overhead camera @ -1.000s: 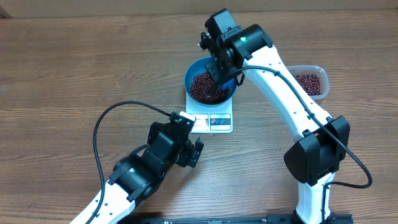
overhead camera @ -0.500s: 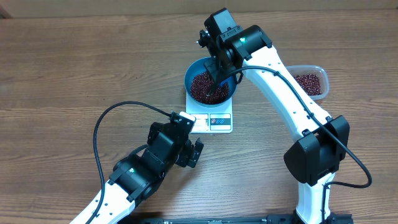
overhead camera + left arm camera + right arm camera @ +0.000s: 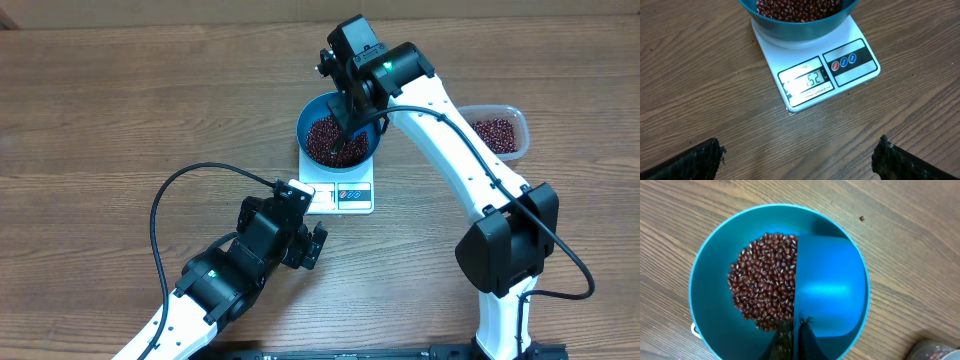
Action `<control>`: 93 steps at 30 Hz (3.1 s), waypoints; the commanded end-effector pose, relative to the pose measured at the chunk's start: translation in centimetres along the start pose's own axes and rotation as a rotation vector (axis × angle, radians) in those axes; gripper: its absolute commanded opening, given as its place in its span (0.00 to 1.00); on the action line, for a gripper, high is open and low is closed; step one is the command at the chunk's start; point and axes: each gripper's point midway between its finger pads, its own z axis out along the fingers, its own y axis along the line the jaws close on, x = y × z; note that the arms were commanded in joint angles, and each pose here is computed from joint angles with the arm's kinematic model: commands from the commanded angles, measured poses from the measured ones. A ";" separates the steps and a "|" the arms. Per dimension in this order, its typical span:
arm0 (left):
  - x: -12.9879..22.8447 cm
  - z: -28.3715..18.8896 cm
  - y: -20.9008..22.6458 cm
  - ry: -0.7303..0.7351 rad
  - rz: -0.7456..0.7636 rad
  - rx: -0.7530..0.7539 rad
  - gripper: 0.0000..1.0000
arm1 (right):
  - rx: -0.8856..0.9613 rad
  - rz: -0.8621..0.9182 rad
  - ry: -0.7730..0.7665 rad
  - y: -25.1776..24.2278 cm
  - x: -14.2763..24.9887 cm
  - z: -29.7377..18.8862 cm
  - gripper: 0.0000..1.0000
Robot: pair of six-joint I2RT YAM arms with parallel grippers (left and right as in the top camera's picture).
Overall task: Scoop item into bowl and weigh 150g on scale
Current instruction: 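Tilt the scoop slightly over the bowl to trickle beans in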
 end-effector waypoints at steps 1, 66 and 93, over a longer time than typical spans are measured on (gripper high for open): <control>0.3 0.2 0.1 0.008 -0.010 -0.014 0.99 | 0.014 -0.003 0.025 0.0 0.6 0.9 0.04; 0.3 0.2 0.1 0.008 -0.010 -0.014 1.00 | -0.260 0.085 0.005 0.7 0.1 -1.8 0.04; 0.3 0.2 0.1 0.007 -0.011 -0.014 0.99 | -0.187 0.083 -0.063 -0.8 -1.0 -5.4 0.04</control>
